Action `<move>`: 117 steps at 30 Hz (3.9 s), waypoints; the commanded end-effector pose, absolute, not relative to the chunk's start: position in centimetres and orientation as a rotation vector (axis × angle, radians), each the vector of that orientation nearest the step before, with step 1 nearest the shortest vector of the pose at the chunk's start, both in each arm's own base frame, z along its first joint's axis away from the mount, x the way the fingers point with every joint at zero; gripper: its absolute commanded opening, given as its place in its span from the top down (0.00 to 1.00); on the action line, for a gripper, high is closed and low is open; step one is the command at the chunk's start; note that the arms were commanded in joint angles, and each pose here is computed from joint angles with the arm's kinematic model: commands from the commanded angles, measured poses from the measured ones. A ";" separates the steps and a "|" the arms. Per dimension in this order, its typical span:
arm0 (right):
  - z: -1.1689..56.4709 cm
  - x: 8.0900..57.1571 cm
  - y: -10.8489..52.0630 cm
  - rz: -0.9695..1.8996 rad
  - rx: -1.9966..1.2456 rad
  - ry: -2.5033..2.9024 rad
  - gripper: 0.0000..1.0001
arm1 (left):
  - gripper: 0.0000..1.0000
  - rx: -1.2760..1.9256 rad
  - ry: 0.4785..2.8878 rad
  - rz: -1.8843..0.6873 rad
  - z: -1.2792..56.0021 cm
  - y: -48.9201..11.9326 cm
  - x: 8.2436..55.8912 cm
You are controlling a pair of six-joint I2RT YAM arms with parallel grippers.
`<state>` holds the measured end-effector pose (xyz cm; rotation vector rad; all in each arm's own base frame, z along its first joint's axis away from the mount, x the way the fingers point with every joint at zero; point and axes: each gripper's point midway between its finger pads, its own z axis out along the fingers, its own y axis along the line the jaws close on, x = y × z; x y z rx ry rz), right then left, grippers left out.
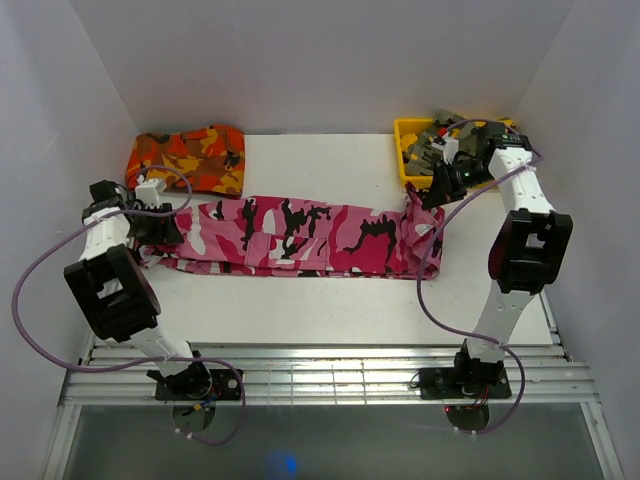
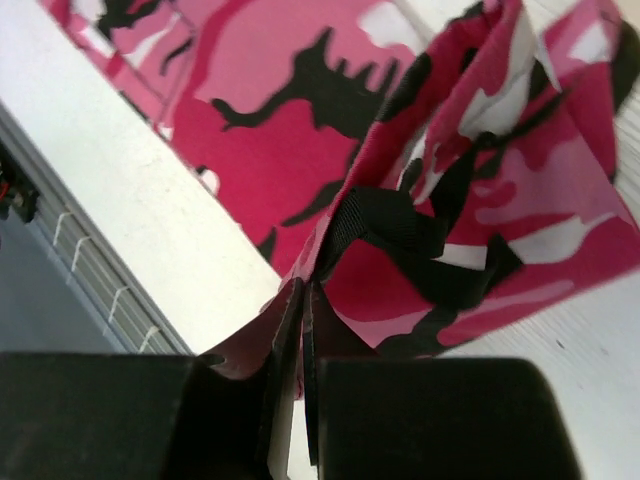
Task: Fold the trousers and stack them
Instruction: Fold the trousers
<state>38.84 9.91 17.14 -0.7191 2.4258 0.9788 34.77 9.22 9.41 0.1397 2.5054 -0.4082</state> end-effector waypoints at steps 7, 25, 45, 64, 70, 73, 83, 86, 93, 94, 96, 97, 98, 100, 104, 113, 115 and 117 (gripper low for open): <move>17.6 38.7 -6.6 0.395 -0.416 2.512 0.92 | 0.40 0.257 2.409 -0.394 12.9 7.8 35.6; 16.2 41.6 4.5 0.313 -0.775 2.425 0.46 | 0.40 0.212 2.444 -0.399 11.6 7.6 35.4; 4.9 45.5 9.8 0.123 -0.750 2.694 0.67 | 0.40 0.206 2.472 -0.385 10.3 7.8 34.8; 12.4 33.9 -12.9 -0.146 -0.244 2.672 0.10 | 0.40 0.178 2.524 -0.286 9.2 9.5 35.1; 14.0 33.7 -16.8 -0.116 -0.135 2.612 0.08 | 0.40 0.165 2.524 -0.303 9.4 9.4 35.3; 12.9 34.2 -16.7 -0.049 -0.166 2.645 0.08 | 0.40 0.166 2.518 -0.313 9.7 9.3 35.4; 8.0 35.7 -15.2 0.453 0.003 2.714 0.10 | 0.40 0.170 2.518 -0.345 10.3 8.9 35.4; 6.4 34.2 -15.6 0.417 0.019 2.782 0.08 | 0.40 0.176 2.520 -0.327 10.5 9.1 35.4; 6.7 31.5 -20.9 0.033 -0.093 2.853 0.06 | 0.40 0.189 2.523 -0.315 10.7 9.3 35.3; 6.6 31.5 -20.9 0.046 -0.090 2.849 0.06 | 0.40 0.186 2.520 -0.315 10.8 9.3 35.4; 7.4 31.6 -21.1 0.085 -0.091 2.845 0.04 | 0.40 0.183 2.520 -0.326 10.9 9.2 35.6; 7.1 31.9 -20.2 0.172 -0.103 2.835 0.03 | 0.40 0.181 2.515 -0.327 11.1 9.3 35.8; 7.3 31.8 -19.9 0.203 -0.101 2.838 0.02 | 0.40 0.177 2.518 -0.338 11.1 9.2 35.8; 6.8 32.1 -18.6 0.322 -0.079 2.821 0.02 | 0.40 0.163 2.517 -0.355 11.1 9.1 36.0; 5.7 32.5 -16.6 0.496 0.000 2.793 0.10 | 0.40 0.149 2.517 -0.380 11.1 8.8 36.0; 1.4 33.0 -16.1 0.568 0.139 2.810 0.13 | 0.40 0.152 2.523 -0.377 10.8 8.8 35.8; 0.8 32.8 -15.8 0.596 0.157 2.815 0.21 | 0.40 0.154 2.524 -0.382 10.7 8.7 35.8; 0.9 32.9 -15.4 0.628 0.170 2.804 0.32 | 0.40 0.154 2.522 -0.378 10.8 8.7 35.8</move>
